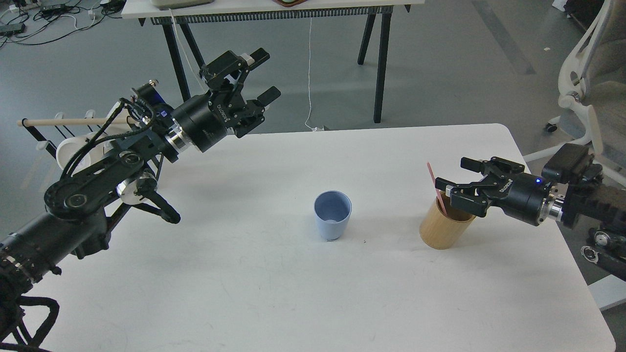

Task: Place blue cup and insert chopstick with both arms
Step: 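Grasp the pink straw in the tan cup with the right gripper and lift, then carry the straw over the blue cup and lower it inside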

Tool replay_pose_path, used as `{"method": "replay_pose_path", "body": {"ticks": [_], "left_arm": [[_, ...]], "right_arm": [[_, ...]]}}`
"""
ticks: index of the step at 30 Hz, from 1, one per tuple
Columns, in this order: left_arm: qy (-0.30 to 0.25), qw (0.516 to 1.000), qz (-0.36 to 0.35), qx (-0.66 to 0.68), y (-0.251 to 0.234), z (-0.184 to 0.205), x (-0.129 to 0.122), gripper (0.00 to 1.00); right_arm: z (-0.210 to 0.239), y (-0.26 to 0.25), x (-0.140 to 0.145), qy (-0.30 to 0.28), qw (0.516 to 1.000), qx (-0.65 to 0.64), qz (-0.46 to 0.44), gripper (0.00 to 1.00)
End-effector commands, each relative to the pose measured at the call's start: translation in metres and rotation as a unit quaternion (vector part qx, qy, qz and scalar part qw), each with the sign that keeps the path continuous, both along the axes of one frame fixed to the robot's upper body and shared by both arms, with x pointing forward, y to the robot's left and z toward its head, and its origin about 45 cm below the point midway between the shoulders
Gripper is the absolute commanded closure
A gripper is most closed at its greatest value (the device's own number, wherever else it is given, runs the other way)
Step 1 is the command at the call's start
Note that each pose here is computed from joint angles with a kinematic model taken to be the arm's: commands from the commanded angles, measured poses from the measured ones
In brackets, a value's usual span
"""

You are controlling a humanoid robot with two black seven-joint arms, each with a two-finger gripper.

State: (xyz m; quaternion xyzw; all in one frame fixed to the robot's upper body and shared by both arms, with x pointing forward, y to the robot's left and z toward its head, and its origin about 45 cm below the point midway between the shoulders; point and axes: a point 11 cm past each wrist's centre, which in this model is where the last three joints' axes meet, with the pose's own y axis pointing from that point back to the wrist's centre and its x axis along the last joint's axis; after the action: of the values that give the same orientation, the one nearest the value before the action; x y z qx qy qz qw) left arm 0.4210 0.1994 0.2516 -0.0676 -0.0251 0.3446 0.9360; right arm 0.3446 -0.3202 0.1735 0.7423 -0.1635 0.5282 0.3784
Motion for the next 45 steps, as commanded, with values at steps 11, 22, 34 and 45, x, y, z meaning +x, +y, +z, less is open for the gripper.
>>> {"method": "replay_pose_path", "body": {"ticks": [11,22,34,45], "left_arm": [[0.003,1.0,0.0,-0.005,-0.002,-0.002,-0.001,0.1],[0.007,1.0,0.005,-0.007,0.001,-0.005,-0.002,0.1],[0.007,1.0,0.006,-0.007,0.003,-0.005,-0.002,0.1],[0.008,1.0,0.004,-0.007,0.001,-0.006,-0.002,0.1]], "right_arm": [[-0.004,0.012,0.002,-0.005,1.0,-0.004,0.017,0.73],[-0.002,0.011,0.003,-0.007,1.0,-0.005,0.018,0.92],[0.035,-0.012,0.013,-0.043,0.999,-0.022,0.008,1.0],[0.142,-0.014,0.006,-0.122,0.991,0.052,0.001,1.0]]}}
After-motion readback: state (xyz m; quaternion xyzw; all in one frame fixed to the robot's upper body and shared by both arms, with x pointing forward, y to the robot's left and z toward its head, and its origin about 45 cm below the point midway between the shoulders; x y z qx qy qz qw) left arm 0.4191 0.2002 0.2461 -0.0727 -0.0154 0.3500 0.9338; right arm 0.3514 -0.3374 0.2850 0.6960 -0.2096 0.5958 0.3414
